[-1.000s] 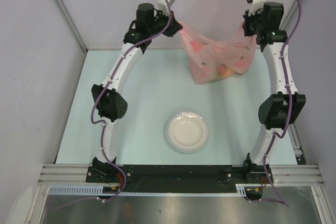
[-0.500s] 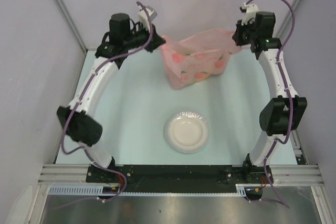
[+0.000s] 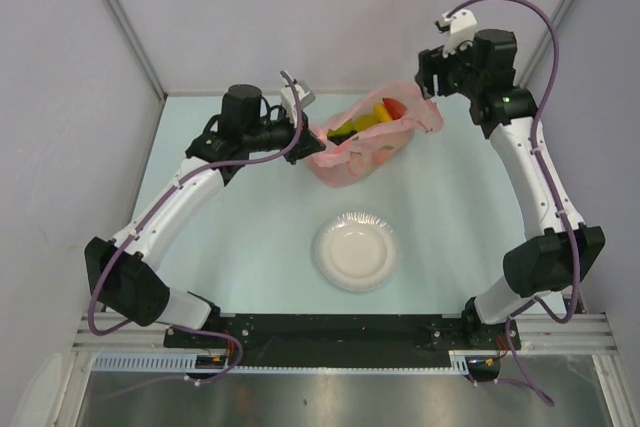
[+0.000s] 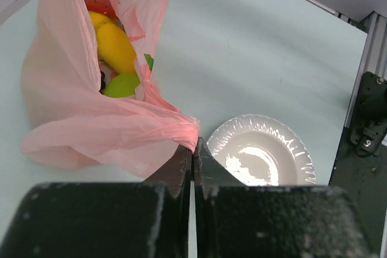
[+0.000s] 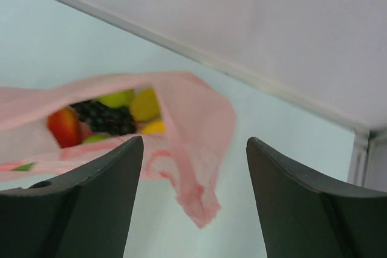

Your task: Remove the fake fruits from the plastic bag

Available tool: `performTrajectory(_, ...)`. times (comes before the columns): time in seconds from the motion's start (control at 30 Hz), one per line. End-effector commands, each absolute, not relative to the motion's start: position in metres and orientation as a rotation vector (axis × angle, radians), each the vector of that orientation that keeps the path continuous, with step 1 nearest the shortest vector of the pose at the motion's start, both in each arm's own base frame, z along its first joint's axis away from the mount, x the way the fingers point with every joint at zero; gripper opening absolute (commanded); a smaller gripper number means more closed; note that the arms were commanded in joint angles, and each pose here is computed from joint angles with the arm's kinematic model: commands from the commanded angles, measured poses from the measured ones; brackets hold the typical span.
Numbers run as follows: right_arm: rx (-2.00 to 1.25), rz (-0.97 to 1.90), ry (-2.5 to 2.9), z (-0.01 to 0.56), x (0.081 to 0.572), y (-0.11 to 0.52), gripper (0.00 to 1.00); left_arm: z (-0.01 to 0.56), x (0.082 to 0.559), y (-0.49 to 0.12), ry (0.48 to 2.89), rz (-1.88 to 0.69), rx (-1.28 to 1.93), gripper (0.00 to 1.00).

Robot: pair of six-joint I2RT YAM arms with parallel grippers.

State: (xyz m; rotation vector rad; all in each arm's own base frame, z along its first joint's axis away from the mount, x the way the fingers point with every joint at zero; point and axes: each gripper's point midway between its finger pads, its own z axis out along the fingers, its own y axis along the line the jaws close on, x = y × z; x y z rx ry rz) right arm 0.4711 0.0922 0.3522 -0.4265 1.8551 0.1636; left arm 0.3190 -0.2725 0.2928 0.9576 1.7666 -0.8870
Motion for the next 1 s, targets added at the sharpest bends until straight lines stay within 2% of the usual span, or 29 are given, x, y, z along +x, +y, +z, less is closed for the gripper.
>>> performTrajectory(0.0,-0.654,0.207,1.622,0.411,0.442,0.162,0.72,0.311,0.331,-0.274,1.721,-0.879,0.875,0.0)
performTrajectory(0.07,-0.671,0.261,1.639,0.389,0.44,0.179,0.69,0.311,0.332,-0.274,1.728,-0.889,0.851,0.0)
performTrajectory(0.1,-0.682,0.288,1.659,0.375,0.44,0.186,0.59,0.31,0.333,-0.274,1.731,-0.886,0.85,0.0)
performTrajectory(0.17,-0.727,0.342,1.718,0.336,0.442,0.206,0.5,0.311,0.334,-0.273,1.736,-0.877,0.842,0.0)
performTrajectory(0.2,-0.729,0.351,1.743,0.323,0.445,0.211,0.4,0.312,0.333,-0.273,1.733,-0.872,0.841,0.0)
performTrajectory(0.23,-0.732,0.36,1.771,0.309,0.449,0.218,0.37,0.312,0.332,-0.272,1.736,-0.871,0.838,0.0)
performTrajectory(0.33,-0.632,0.329,1.827,0.264,0.488,0.226,0.35,0.312,0.331,-0.269,1.74,-0.856,0.831,0.0)
performTrajectory(0.37,-0.631,0.316,1.9,0.226,0.5,0.231,0.35,0.312,0.332,-0.268,1.743,-0.85,0.825,0.0)
performTrajectory(0.4,-0.633,0.306,1.904,0.225,0.507,0.234,0.34,0.311,0.332,-0.266,1.748,-0.841,0.82,0.0)
performTrajectory(0.47,-0.737,0.315,1.983,0.194,0.493,0.243,0.3,0.308,0.333,-0.263,1.755,-0.827,0.813,0.0)
performTrajectory(0.63,-0.827,0.344,2.261,0.124,0.395,0.208,0.25,0.305,0.331,-0.262,1.747,-0.817,0.818,0.0)
performTrajectory(0.7,-0.825,0.34,2.249,0.124,0.376,0.199,0.25,0.3,0.332,-0.26,1.754,-0.804,0.814,0.0)
performTrajectory(0.77,-0.808,0.321,2.222,0.131,0.38,0.196,0.26,0.296,0.332,-0.26,1.762,-0.803,0.823,0.0)
performTrajectory(0.97,-0.696,0.246,2.048,0.176,0.429,0.198,0.31,0.264,0.327,-0.26,1.851,-0.827,0.829,0.0)
